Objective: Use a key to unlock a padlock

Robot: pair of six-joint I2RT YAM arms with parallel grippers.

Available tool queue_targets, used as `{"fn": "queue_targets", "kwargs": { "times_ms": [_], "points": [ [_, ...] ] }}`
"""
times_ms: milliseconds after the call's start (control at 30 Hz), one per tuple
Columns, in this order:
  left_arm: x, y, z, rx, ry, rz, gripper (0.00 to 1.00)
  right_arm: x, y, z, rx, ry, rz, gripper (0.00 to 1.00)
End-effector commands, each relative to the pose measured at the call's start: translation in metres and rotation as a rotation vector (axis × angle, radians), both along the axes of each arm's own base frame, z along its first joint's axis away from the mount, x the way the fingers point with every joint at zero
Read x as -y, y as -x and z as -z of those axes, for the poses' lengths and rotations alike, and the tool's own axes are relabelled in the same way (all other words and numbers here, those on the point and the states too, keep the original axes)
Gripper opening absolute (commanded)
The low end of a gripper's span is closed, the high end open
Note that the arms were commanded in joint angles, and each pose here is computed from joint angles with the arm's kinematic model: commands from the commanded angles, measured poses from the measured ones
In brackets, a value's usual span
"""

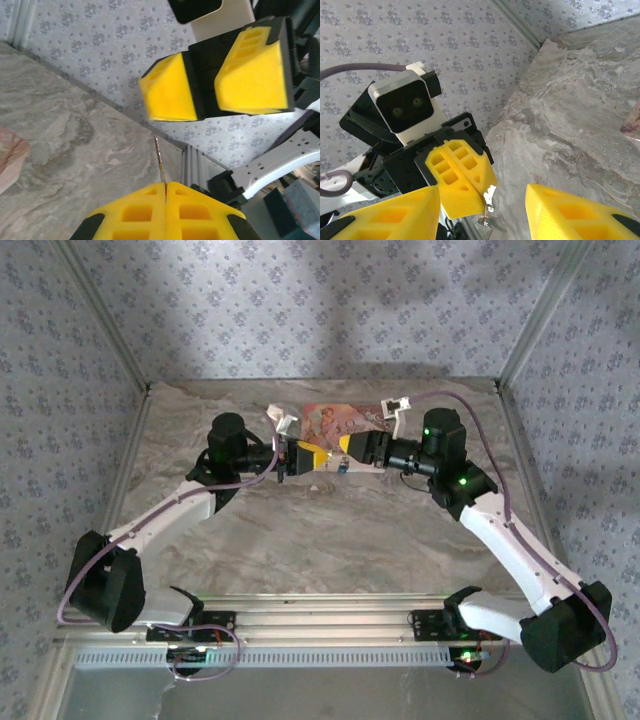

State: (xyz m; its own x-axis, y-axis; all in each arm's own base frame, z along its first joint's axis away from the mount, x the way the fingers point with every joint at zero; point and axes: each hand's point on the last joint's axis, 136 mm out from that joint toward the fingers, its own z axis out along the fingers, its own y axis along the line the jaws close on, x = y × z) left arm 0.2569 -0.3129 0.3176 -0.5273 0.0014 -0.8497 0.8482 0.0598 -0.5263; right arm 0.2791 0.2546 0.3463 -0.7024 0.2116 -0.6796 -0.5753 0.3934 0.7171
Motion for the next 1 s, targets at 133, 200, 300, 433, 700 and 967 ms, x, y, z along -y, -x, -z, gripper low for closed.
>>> {"fn": "queue_targets", "kwargs": {
  "times_ms": [133, 200, 300, 433, 700, 967],
  "points": [
    [-0.006, 0.024, -0.041, 0.057, 0.064, 0.086, 0.00, -0.004, 0.016, -0.006, 0.059, -0.025, -0.081, 0.49],
    [-0.005, 0.026, -0.043, 0.058, 0.068, 0.092, 0.00, -0.006, 0.018, -0.004, 0.058, -0.029, -0.098, 0.49],
    [-0.004, 0.030, -0.046, 0.060, 0.071, 0.099, 0.00, -0.010, 0.022, -0.005, 0.067, -0.044, -0.125, 0.49],
    [0.001, 0.036, -0.047, 0.061, 0.072, 0.125, 0.00, -0.015, 0.027, -0.010, 0.096, -0.062, -0.157, 0.48],
    [0.006, 0.037, -0.045, 0.046, 0.064, 0.133, 0.00, -0.016, 0.035, -0.014, 0.123, -0.077, -0.182, 0.19],
    [0.002, 0.016, -0.032, 0.010, 0.010, -0.012, 0.02, -0.014, 0.039, -0.016, 0.129, -0.043, -0.165, 0.00]
  ]
}}
